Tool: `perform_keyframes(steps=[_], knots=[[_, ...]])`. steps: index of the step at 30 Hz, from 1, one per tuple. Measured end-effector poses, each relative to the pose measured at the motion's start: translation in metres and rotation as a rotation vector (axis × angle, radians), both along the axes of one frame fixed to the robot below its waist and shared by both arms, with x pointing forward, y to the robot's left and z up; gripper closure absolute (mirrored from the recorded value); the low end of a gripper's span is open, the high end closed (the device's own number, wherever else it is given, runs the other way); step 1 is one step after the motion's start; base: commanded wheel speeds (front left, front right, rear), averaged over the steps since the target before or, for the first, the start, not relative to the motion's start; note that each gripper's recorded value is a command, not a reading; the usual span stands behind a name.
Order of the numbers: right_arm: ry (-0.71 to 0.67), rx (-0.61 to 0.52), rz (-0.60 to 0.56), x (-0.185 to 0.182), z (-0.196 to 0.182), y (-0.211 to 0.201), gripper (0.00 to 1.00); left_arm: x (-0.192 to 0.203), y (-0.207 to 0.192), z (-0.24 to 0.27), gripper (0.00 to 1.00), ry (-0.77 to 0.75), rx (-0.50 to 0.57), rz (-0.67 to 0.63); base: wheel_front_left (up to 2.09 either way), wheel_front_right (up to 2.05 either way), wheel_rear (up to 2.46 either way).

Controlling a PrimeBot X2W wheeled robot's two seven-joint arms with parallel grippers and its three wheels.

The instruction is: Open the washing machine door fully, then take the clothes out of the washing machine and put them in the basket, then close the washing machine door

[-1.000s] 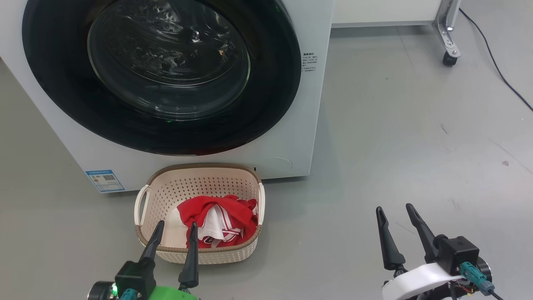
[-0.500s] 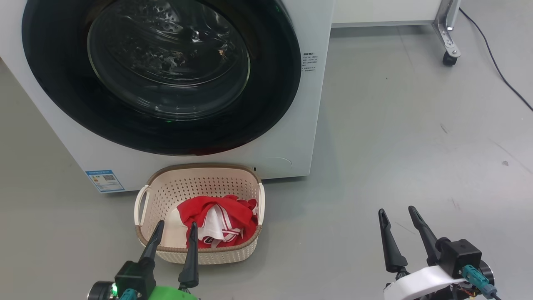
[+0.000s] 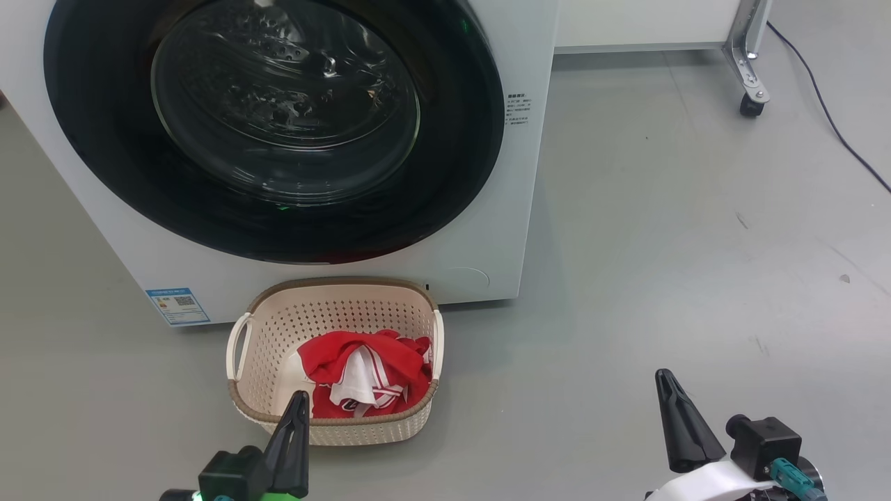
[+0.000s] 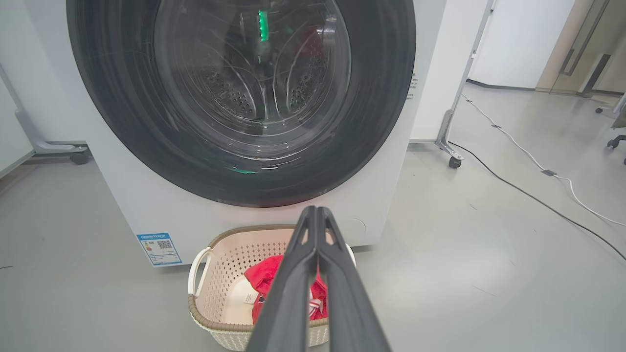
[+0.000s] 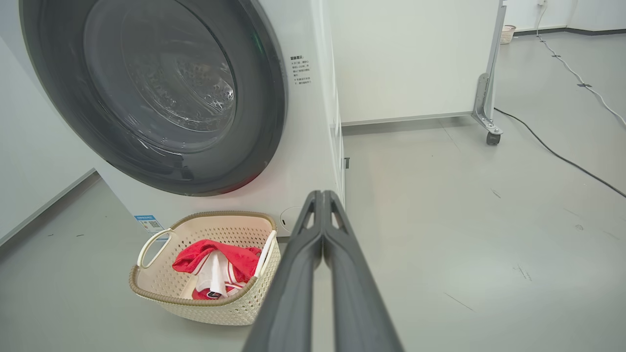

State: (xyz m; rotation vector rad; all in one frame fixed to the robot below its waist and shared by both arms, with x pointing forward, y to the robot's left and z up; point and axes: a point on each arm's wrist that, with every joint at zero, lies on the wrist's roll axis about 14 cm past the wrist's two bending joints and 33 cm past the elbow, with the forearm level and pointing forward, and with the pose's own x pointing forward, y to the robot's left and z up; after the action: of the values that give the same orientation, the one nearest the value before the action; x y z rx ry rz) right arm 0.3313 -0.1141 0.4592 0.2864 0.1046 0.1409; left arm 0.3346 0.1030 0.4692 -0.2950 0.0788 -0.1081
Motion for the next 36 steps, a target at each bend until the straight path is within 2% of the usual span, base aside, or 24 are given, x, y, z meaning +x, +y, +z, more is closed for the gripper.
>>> perform_keyframes(steps=[6, 22, 36], knots=[[0.011, 0.045, -0.015, -0.001, 0.000, -0.002, 1.00, -0.002, 0.000, -0.001, 1.00, 0.013, -0.058, 0.005, 0.00, 0.00, 0.00], [0.084, 0.280, -0.110, 0.003, -0.005, -0.021, 1.00, 0.002, 0.016, -0.006, 1.00, 0.090, -0.295, 0.075, 0.00, 0.00, 0.00], [0.119, 0.440, -0.164, 0.008, -0.005, -0.034, 1.00, 0.005, 0.029, -0.011, 1.00, 0.140, -0.451, 0.117, 0.00, 0.00, 0.00]])
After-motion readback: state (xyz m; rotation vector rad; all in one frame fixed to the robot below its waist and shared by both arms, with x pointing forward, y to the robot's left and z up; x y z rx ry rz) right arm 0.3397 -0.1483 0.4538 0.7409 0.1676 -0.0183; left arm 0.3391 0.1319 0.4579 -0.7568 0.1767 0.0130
